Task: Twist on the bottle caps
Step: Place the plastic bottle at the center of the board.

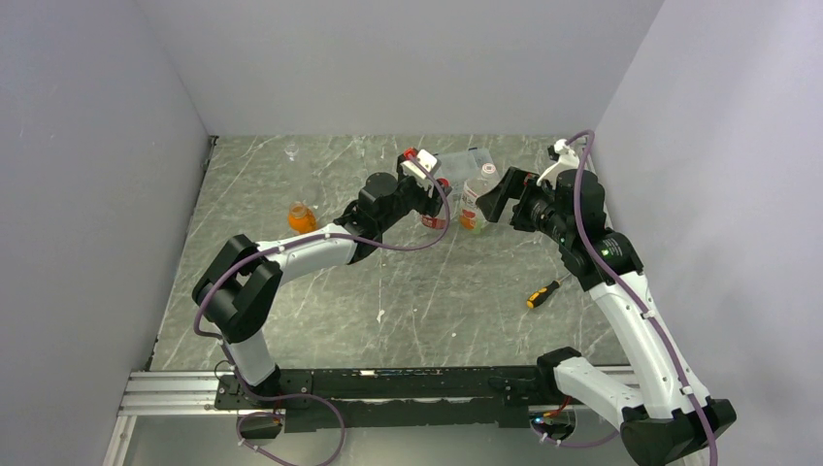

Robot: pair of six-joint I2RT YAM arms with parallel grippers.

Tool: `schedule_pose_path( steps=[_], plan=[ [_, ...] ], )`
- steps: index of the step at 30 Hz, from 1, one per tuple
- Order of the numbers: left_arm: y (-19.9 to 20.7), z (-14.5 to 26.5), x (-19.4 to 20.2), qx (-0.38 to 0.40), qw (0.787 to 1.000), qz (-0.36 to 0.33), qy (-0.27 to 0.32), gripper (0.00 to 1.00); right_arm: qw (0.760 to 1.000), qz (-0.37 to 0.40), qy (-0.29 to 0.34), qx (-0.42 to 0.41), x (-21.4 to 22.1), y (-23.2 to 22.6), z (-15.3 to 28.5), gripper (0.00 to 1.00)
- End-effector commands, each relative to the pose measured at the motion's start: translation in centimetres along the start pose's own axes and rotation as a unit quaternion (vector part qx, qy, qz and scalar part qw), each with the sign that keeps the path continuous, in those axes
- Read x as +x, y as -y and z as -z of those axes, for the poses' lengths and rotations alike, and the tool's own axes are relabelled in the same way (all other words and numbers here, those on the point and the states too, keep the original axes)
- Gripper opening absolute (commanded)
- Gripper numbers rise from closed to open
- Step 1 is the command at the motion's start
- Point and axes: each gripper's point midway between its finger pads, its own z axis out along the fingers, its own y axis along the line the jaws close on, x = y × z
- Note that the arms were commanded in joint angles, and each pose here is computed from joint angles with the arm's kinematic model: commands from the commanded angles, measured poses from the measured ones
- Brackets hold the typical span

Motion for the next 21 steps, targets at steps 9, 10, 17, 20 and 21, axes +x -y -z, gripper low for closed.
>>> schedule_pose_path(
  steps=[9, 10, 17, 20, 21],
  plan=[
    [0.4, -0.8, -2.3, 0.006, 1.000, 0.004, 0.020, 0.76, 1.000, -0.003, 0.024, -0.014, -1.1, -0.6, 0.2, 1.00],
    [0.5, -0.9, -2.3, 0.007, 1.000, 0.004, 0.020, 0.76, 1.000, -0.004, 0.023, -0.014, -1.0, -0.6, 0.2, 1.00],
    [0.8, -1.1, -2.6, 0.011, 0.999, 0.023, 0.023, 0.78, 1.000, -0.004, 0.022, -0.014, -1.0, -0.6, 0.2, 1.00],
    [0.7, -1.2, -2.8, 0.009, 0.999, 0.024, 0.024, 0.79, 1.000, -0.003, 0.022, -0.014, -1.0, -0.6, 0.2, 1.00],
    [0.7, -1.2, -2.9, 0.008, 0.999, 0.023, 0.025, 0.79, 1.000, -0.003, 0.022, -0.014, -1.0, -0.6, 0.1, 1.00]
  ],
)
